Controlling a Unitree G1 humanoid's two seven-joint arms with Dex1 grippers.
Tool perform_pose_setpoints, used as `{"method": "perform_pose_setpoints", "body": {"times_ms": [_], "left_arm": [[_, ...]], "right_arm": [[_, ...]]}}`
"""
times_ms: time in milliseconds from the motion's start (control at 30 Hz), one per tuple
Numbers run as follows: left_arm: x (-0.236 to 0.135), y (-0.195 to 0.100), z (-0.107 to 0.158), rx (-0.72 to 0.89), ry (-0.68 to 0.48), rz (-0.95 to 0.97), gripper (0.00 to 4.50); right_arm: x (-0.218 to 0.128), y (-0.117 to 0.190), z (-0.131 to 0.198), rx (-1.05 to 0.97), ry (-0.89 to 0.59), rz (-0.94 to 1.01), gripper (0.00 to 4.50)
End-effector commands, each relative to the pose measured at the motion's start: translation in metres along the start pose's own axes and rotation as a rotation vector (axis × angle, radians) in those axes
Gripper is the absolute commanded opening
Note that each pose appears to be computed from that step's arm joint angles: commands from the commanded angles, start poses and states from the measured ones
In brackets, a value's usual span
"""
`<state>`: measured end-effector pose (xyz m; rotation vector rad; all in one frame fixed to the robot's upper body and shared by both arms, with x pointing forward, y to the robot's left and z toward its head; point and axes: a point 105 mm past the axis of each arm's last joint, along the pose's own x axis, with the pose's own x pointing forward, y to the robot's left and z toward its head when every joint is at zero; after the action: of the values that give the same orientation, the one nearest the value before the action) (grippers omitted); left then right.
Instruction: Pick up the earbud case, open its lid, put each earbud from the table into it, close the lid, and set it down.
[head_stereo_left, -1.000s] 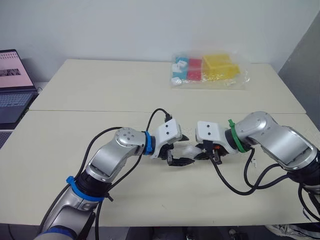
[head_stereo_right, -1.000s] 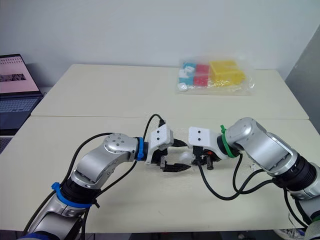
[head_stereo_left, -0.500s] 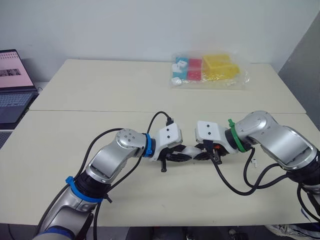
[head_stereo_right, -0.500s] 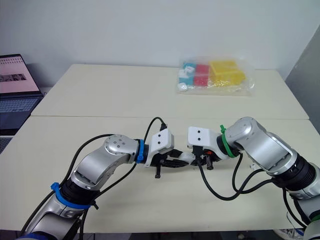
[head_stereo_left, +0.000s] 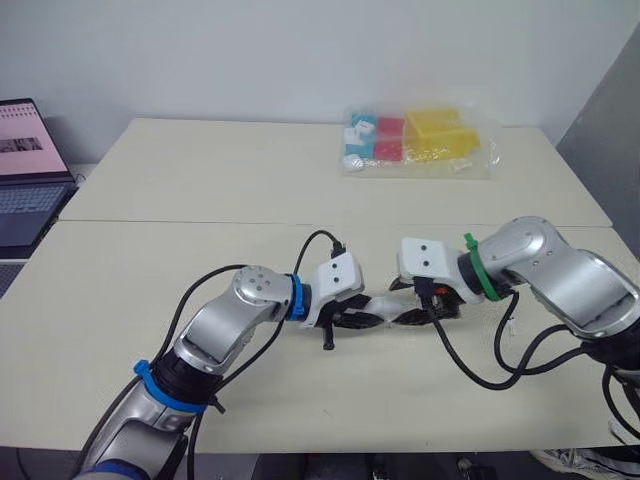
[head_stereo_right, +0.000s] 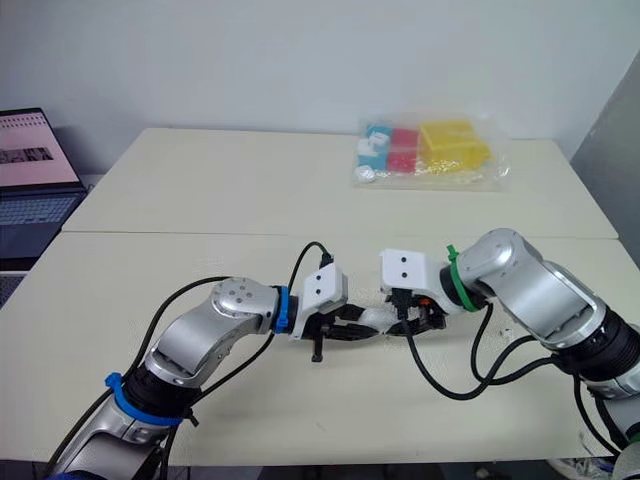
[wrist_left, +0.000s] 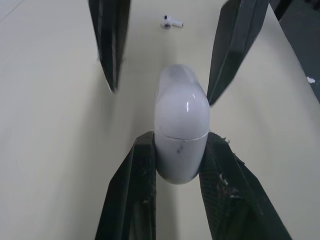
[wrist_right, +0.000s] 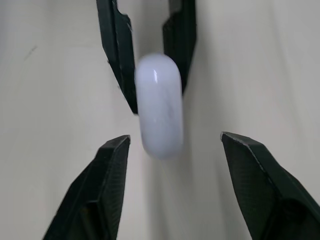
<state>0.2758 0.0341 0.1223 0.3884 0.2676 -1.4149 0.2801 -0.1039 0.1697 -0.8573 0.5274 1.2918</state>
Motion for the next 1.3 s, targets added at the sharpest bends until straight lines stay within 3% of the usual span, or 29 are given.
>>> {"method": "perform_pose_setpoints", "body": {"times_ms": [33, 133, 267, 400, 600, 900, 1300], "left_arm": [[-0.006, 0.006, 0.006, 0.006, -0.065, 0.041, 0.79], [-0.009, 0.006, 0.011, -0.083, -0.246, 0.039, 0.79], [-0.019, 0.006, 0.009, -0.15, -0.436, 0.104, 0.79], [-0.022, 0.007, 0.006, -0.096, -0.429, 0.145, 0.79], [-0.016, 0.001, 0.014, -0.045, -0.442, 0.108, 0.79], [-0.014, -0.002, 0.015, -0.02, -0.431, 0.092, 0.79], [-0.012, -0.006, 0.004, 0.013, -0.382, 0.077, 0.79]], "right_arm": [[-0.024, -0.005, 0.003, -0.066, -0.001, -0.068, 2.85], [-0.042, -0.007, 0.003, -0.118, -0.026, -0.126, 2.85], [-0.052, -0.008, 0.026, -0.185, -0.284, -0.228, 2.85], [-0.048, 0.003, 0.034, -0.174, -0.391, -0.247, 2.85], [-0.025, 0.013, 0.039, -0.202, -0.401, -0.233, 2.85], [-0.013, -0.003, 0.037, -0.236, -0.363, -0.28, 2.85], [-0.025, -0.013, 0.045, -0.154, -0.412, -0.295, 2.85]]}}
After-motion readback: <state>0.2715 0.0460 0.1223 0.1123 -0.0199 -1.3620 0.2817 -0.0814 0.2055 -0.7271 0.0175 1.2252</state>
